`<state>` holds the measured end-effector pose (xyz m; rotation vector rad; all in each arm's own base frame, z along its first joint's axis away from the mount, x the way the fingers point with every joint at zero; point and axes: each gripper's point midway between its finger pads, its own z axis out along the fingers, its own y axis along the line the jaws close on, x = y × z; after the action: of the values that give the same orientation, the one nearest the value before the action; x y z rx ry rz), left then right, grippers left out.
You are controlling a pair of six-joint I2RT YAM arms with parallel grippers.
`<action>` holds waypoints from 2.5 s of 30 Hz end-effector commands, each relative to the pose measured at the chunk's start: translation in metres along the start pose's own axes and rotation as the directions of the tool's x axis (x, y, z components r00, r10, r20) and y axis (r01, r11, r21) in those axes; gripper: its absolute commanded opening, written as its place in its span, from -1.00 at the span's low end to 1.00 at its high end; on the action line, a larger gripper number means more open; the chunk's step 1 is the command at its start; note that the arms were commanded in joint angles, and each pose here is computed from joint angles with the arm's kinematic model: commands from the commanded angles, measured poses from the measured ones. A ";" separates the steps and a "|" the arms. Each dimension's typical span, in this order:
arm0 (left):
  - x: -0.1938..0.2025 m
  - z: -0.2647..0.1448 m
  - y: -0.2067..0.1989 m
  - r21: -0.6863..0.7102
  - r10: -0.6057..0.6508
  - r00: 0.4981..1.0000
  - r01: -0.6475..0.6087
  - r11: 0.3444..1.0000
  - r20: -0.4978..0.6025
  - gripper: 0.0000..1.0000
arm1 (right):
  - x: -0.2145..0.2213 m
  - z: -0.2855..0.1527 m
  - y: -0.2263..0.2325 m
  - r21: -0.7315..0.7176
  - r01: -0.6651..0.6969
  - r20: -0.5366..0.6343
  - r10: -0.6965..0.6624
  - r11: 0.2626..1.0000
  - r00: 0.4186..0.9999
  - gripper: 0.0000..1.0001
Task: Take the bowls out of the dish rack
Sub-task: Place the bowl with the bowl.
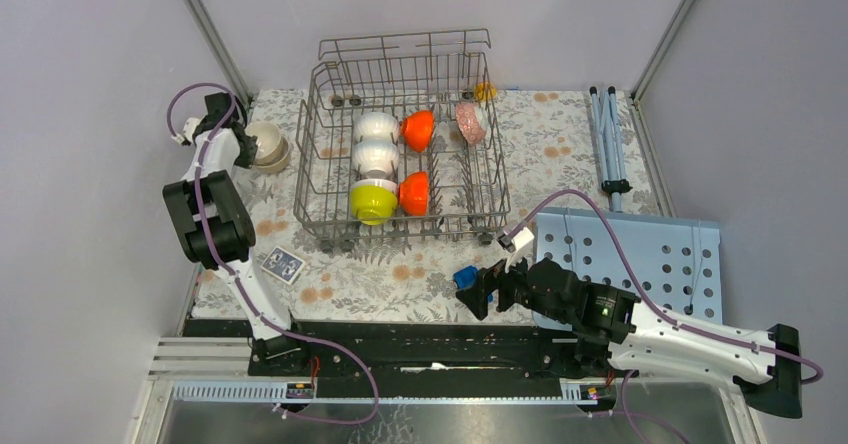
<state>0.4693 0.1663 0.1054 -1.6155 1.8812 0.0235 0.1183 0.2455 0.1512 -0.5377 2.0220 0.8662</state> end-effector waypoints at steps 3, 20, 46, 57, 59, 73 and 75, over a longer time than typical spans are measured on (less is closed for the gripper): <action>-0.024 -0.010 -0.031 0.085 -0.048 0.997 0.042 0.996 0.068 -1.00 | -0.011 -0.001 -0.002 0.012 -0.026 0.062 0.025 1.000 0.998 0.96; -0.016 -0.008 -0.025 0.060 -0.014 0.998 0.010 0.998 0.068 -1.00 | -0.008 -0.006 -0.006 0.019 -0.057 0.068 0.055 0.998 0.996 0.96; -0.006 -0.002 -0.015 0.003 0.029 0.998 -0.029 1.000 0.064 -0.47 | -0.003 -0.008 -0.011 0.035 -0.068 0.069 0.065 0.997 0.995 0.96; -0.014 -0.025 -0.024 0.055 0.016 0.997 -0.020 0.998 0.074 -0.19 | -0.006 -0.010 -0.012 0.036 -0.059 0.074 0.057 0.998 0.996 0.96; -0.014 -0.028 -0.023 0.057 0.015 0.997 -0.020 0.998 0.075 -0.17 | -0.006 -0.010 -0.011 0.034 -0.059 0.075 0.057 0.998 0.996 0.96; -0.014 -0.040 -0.015 0.061 0.027 0.996 -0.032 0.998 0.085 -0.10 | -0.007 -0.016 -0.012 0.020 -0.063 0.089 0.061 0.998 0.994 0.96; -0.011 -0.038 -0.011 0.054 0.033 0.996 -0.038 0.998 0.078 -0.12 | -0.006 -0.016 -0.012 0.020 -0.060 0.087 0.058 0.998 0.994 0.96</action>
<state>0.4635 0.1585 0.1281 -1.5600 1.8654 0.0587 0.1175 0.2267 0.1566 -0.4362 1.9910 0.8967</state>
